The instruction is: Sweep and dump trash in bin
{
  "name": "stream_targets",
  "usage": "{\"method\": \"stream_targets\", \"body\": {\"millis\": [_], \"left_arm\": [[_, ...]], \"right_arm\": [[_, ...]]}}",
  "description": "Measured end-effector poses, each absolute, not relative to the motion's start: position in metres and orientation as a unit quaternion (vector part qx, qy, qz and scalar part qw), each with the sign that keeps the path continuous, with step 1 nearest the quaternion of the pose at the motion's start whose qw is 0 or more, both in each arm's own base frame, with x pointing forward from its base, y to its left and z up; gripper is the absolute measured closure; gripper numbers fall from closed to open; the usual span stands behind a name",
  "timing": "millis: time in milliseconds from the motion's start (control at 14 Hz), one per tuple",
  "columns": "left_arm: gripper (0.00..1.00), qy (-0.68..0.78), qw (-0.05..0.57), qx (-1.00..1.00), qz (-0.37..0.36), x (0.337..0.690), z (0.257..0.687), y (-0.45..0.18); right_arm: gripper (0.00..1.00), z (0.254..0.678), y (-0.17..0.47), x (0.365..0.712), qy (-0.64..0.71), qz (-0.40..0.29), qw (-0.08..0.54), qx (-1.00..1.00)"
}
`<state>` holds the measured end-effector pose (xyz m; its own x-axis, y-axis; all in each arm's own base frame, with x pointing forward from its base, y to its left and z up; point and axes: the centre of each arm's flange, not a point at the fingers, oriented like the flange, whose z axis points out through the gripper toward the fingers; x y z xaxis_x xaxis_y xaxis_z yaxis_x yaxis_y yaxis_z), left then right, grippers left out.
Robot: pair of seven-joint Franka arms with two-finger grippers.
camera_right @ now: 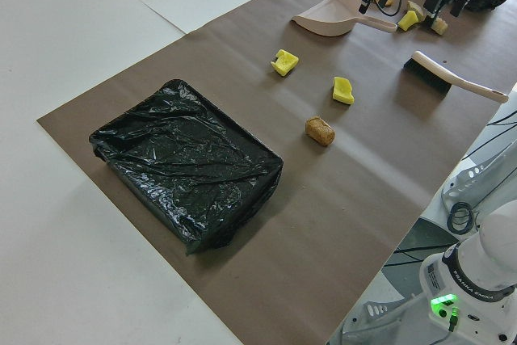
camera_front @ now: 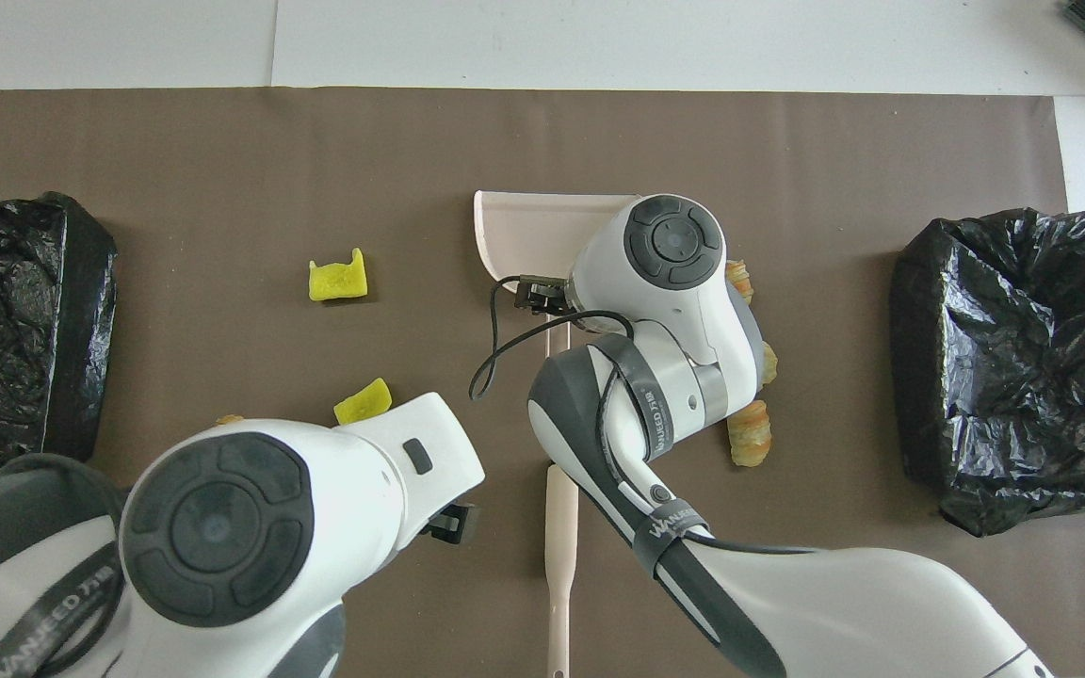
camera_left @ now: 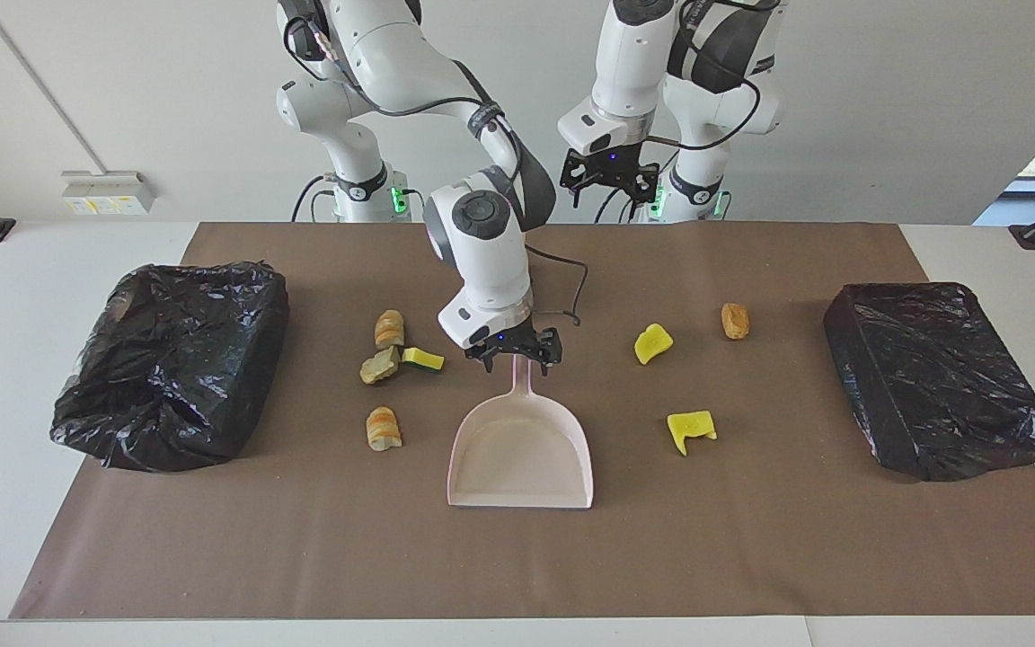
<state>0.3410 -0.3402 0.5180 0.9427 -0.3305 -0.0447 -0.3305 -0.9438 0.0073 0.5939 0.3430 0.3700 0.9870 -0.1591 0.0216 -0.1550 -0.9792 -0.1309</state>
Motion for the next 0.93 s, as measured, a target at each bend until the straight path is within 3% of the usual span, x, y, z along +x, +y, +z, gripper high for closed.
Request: {"method": "stream_targets", "body": {"millis": [357,714,786,929], "left_arm": [[0.0,0.173,0.005,-0.985,0.022,0.276,0.46,-0.379],[0.0,0.143,-0.009,-0.99,0.007,0.218,0.392,-0.409],[0.0,0.132,-0.018,-0.991,0.002,0.211,0.385,-0.418],[0.0,0.117,-0.028,-0.993,-0.001,0.203,0.37,-0.432]], "right_arm": [[0.04,0.343,0.344,0.59,0.05,0.002,0.049,-0.998],[0.62,0.35,0.342,0.589,0.043,0.025,0.038,-0.998],[0.67,0.352,0.343,0.589,0.043,0.026,0.038,-0.998],[0.67,0.352,0.338,0.592,0.004,0.024,0.039,-0.999]]}}
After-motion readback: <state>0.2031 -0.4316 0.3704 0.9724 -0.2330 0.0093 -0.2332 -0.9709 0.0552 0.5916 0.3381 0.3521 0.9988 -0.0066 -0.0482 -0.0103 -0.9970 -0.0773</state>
